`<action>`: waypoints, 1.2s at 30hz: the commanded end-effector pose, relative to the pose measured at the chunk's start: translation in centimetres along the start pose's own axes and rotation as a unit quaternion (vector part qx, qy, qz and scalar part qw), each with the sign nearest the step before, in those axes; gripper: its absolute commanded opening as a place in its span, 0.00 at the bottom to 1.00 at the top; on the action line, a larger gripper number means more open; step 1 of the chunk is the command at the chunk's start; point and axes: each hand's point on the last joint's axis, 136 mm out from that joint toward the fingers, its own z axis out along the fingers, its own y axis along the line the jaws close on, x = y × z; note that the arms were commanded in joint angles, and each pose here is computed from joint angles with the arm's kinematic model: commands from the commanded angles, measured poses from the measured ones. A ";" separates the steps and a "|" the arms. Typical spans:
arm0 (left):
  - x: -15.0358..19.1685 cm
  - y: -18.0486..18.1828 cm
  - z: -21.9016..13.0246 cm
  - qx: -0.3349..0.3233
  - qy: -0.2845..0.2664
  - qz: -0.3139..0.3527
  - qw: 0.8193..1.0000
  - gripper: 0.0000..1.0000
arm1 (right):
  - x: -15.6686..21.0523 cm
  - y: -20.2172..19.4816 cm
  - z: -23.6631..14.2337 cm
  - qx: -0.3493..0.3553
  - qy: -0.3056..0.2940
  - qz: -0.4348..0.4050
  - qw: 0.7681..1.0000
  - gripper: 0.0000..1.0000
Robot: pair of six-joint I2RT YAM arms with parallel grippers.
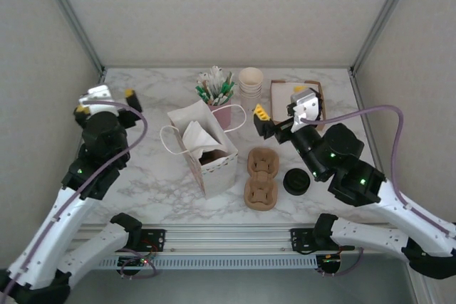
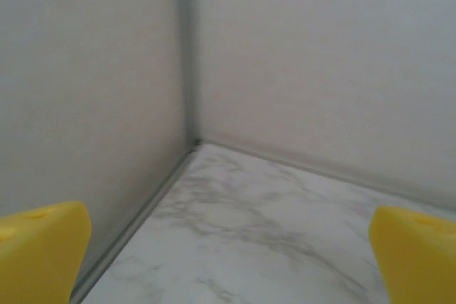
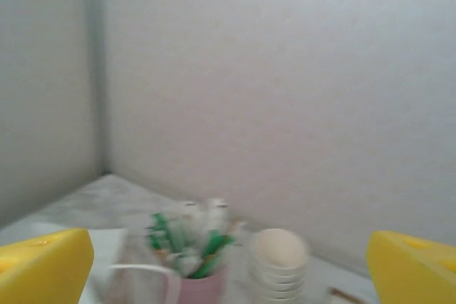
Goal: Pack the takeout coffee
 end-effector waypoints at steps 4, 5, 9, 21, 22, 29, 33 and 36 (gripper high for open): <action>6.3 3.4 3.7 -0.088 0.016 -0.083 0.993 1.00 | 5.1 -9.5 1.2 0.169 -0.001 -0.013 0.986 0.99; 7.9 3.6 4.3 -0.101 0.024 -0.066 0.992 1.00 | 7.1 -10.6 1.3 0.180 0.012 -0.018 0.983 0.99; 13.9 3.8 5.9 -0.108 0.045 -0.035 0.993 1.00 | 16.1 -14.4 1.6 0.228 0.089 0.009 0.969 0.99; 23.8 3.2 8.4 -0.089 0.119 0.049 0.988 1.00 | 34.2 -18.8 -1.5 0.304 0.200 0.116 0.924 0.99; 24.1 2.8 8.7 -0.082 0.122 0.051 0.988 1.00 | 35.2 -18.8 -1.5 0.304 0.211 0.116 0.922 0.99; 24.3 -0.5 10.7 -0.015 0.111 0.072 0.991 1.00 | 36.8 -19.1 0.6 0.295 0.206 0.112 0.926 0.99; 24.5 -2.2 11.5 0.025 0.101 0.086 0.991 1.00 | 38.4 -18.9 2.1 0.278 0.218 0.099 0.931 0.99; 25.6 -2.8 12.1 0.040 0.091 0.089 0.991 1.00 | 39.8 -19.1 2.9 0.275 0.221 0.093 0.931 0.99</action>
